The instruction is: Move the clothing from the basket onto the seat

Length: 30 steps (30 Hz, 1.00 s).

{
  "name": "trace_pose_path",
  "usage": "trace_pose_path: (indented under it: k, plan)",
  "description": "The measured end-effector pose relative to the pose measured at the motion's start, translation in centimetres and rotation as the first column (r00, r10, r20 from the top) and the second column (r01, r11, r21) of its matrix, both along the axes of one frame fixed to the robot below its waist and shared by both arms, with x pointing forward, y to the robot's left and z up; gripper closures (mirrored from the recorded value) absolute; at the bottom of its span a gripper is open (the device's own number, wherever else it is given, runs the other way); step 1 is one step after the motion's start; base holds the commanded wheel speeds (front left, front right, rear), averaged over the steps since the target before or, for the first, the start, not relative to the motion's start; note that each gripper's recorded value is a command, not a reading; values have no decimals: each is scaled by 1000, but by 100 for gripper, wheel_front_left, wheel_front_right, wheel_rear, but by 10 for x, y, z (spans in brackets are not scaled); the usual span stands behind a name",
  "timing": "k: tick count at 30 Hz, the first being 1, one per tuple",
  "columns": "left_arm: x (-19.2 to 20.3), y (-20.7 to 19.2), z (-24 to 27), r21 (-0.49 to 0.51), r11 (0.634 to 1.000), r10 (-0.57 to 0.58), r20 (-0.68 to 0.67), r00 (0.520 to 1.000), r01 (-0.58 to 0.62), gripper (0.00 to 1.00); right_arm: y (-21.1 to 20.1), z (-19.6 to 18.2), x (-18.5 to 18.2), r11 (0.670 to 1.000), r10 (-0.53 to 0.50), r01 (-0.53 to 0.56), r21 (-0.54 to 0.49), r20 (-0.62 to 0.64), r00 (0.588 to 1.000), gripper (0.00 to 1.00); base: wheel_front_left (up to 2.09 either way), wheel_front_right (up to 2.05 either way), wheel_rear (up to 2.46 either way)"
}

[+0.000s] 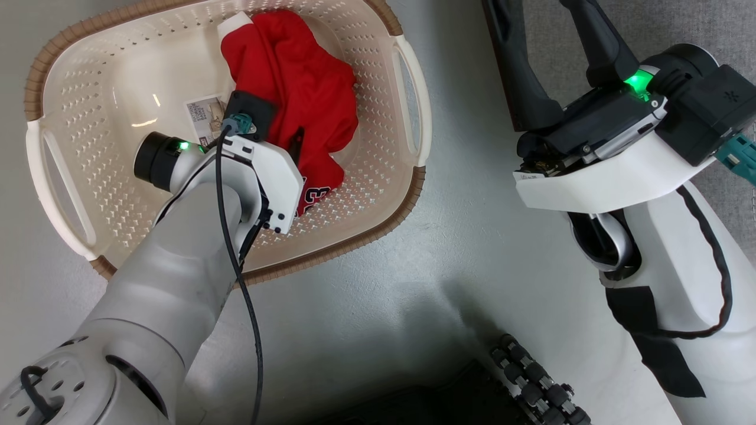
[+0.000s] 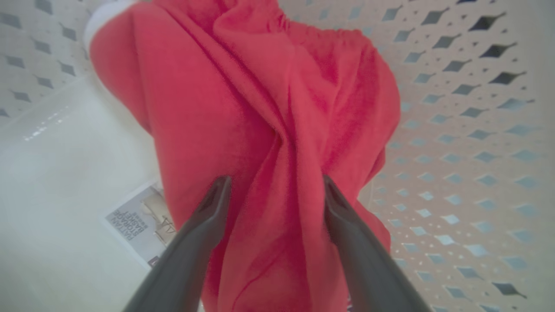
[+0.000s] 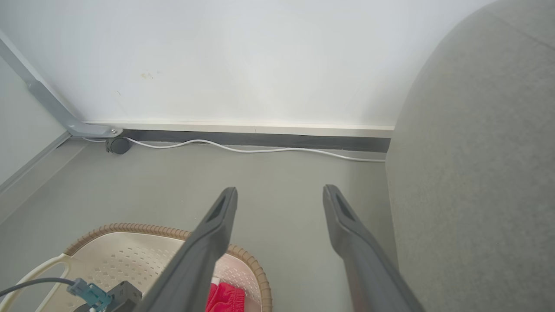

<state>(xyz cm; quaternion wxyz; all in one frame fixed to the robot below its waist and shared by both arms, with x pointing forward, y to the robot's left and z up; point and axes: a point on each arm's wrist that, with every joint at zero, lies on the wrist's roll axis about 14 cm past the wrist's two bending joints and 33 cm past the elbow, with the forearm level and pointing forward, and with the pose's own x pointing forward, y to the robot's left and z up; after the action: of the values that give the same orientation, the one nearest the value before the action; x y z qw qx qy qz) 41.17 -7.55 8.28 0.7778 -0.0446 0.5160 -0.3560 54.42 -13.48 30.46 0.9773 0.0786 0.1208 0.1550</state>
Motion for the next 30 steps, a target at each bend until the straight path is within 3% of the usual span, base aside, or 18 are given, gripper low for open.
trace_pose_path:
  k: [1, 2, 3, 13, 30]
  plan:
    - [-1, 0, -1, 4, 1000, -7, -2, 1000, 7, 0, 0, 0, 0, 1000, -1, 1, 0, 0, 1000, 0, 0, 0, 0]
    - [-2, 1, -1, 5, 1000, -10, -1, 1000, 10, 30, -1, 0, 0, 1000, -3, 3, -1, 0, 1000, 0, 0, 0, 0]
    - [-2, 0, -1, 6, 1000, -17, 0, 1000, 17, 100, -1, 0, 1, 1000, -4, 4, -1, 1, 1000, 0, 0, 0, 0]
    - [13, -5, 21, -45, 999, 10, 74, 997, -7, 100, -7, 19, 5, 1000, -19, 19, -9, 38, 999, 0, 0, 0, 0]
    - [26, -3, 129, -160, 985, 97, 233, 968, -61, 100, -12, 85, -15, 999, -9, 14, -42, 110, 994, 0, 0, 0, 0]
